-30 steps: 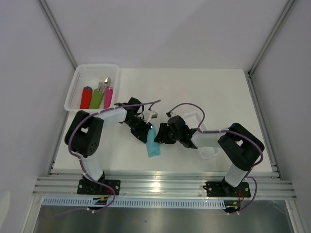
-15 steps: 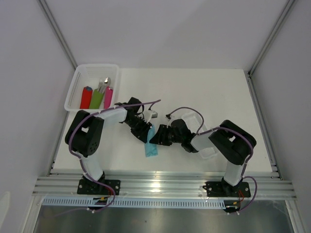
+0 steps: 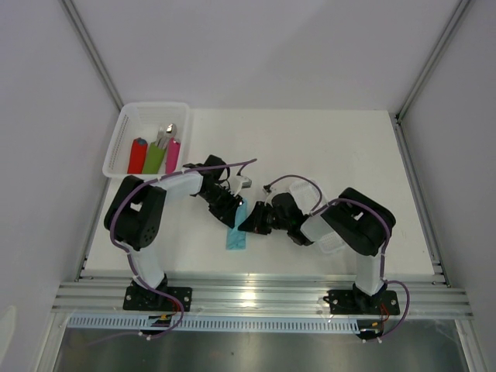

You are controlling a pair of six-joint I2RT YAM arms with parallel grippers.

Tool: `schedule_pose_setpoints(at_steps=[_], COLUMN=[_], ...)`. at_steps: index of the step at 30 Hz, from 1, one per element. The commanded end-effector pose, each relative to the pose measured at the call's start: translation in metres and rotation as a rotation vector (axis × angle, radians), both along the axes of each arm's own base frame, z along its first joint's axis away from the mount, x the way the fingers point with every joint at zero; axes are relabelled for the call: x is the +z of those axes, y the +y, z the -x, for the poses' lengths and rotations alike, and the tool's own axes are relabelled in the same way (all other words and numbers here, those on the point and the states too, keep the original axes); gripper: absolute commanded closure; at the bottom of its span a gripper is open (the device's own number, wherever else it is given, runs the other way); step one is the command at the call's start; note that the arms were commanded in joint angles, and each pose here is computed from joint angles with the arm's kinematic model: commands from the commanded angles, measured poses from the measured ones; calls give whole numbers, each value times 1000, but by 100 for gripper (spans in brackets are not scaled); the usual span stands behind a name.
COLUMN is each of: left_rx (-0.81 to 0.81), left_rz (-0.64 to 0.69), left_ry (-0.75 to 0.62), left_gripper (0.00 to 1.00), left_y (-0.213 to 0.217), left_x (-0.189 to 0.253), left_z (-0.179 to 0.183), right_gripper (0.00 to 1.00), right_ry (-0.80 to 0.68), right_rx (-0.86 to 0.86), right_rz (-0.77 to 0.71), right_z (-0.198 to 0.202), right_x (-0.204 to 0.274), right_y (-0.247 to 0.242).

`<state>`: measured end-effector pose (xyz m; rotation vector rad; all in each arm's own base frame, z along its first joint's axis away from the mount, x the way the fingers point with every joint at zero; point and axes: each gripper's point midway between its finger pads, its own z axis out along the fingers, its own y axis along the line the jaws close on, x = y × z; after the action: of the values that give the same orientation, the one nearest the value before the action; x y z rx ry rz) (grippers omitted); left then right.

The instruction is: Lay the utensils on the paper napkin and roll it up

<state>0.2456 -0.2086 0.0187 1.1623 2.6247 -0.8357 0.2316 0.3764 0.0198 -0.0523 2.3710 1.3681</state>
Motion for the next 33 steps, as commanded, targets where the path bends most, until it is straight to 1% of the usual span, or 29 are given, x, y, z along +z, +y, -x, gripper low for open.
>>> schedule_pose_setpoints(at_steps=[1,3,8,11,12,15,16,21,28,30,31,33], left_rx=[-11,-16,-41,-36,-37,-16,-13,18,63,87,88,97], left_rz=[-5,2,29,59,64,60,55,50,59,73,97,103], left_ry=[-15,-28,-92,-139,-149,-197,-196,-211,-173,-136,-125,-92], left_gripper=[62,61,57,56,55,54,54,53,53,53,53,53], left_y=[-2,-2,2,10,12,23,26,37,39,36,31,26], left_x=[-3,2,26,46,49,58,57,60,50,48,49,45], left_z=[-4,-4,-6,-10,-10,-16,-14,-15,-9,-5,-4,-1], right_gripper=[81,86,91,96,100,100,100,100,100,100,100,100], right_ry=[125,122,95,58,45,-13,-48,-132,-213,-225,-220,-197], right_rx=[-16,-20,-16,-6,-6,1,-7,2,-5,-3,0,1], right_rz=[170,165,168,169,170,178,184,203,205,205,206,208], right_z=[21,20,19,17,15,12,6,3,-1,0,1,3], right_x=[-56,-55,-50,-44,-42,-34,-28,-16,-1,1,1,-5], right_y=[-28,-29,-31,-30,-30,-27,-26,-22,-21,-21,-21,-21])
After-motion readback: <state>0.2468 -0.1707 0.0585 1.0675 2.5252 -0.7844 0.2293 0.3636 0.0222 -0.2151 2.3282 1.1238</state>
